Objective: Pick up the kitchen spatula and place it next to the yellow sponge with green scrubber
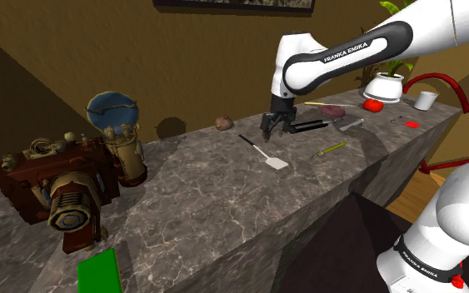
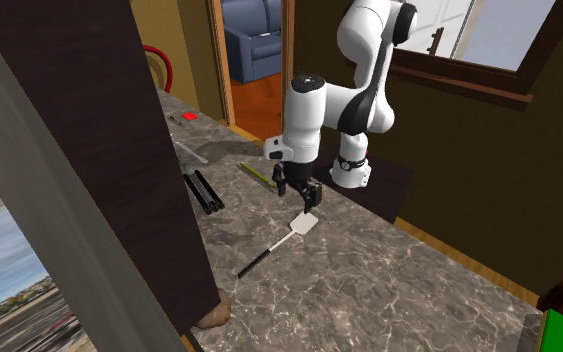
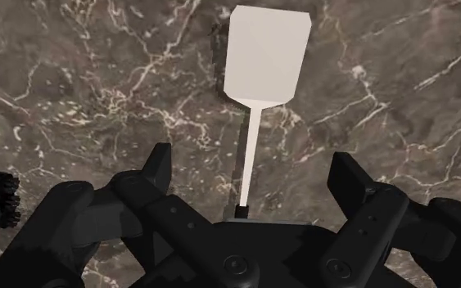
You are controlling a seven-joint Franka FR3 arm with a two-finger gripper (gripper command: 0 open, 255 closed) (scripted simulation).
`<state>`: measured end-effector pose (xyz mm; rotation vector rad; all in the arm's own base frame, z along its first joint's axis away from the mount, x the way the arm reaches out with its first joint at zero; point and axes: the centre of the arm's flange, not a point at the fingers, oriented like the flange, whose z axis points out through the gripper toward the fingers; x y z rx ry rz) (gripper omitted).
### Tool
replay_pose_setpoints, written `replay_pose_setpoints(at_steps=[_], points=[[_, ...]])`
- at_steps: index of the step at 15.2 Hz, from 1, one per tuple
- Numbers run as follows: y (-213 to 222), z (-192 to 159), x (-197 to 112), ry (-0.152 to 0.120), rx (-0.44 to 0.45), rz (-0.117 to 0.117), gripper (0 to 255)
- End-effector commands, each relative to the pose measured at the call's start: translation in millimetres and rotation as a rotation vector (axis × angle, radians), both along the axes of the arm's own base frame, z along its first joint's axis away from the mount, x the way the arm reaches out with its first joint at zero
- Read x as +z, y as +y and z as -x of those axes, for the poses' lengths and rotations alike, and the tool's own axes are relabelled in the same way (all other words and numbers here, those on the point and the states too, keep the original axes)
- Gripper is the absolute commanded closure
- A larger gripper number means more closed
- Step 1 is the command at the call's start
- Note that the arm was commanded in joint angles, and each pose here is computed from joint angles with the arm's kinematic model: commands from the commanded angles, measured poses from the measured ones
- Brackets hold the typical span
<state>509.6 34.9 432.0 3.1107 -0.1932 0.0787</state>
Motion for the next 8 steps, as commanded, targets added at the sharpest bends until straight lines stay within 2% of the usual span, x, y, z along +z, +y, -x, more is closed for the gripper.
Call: replay_pose_setpoints(at_steps=[1,6,8], points=[[-1.8,-19.9,-17.3,-0.006,-0.014,-0.006,0],[-2.9,-68.9,-53.6,-0.017,-0.046,-0.019,0],[-3.0,-69.6,-64.1,-0.017,-0.046,-0.019,0]])
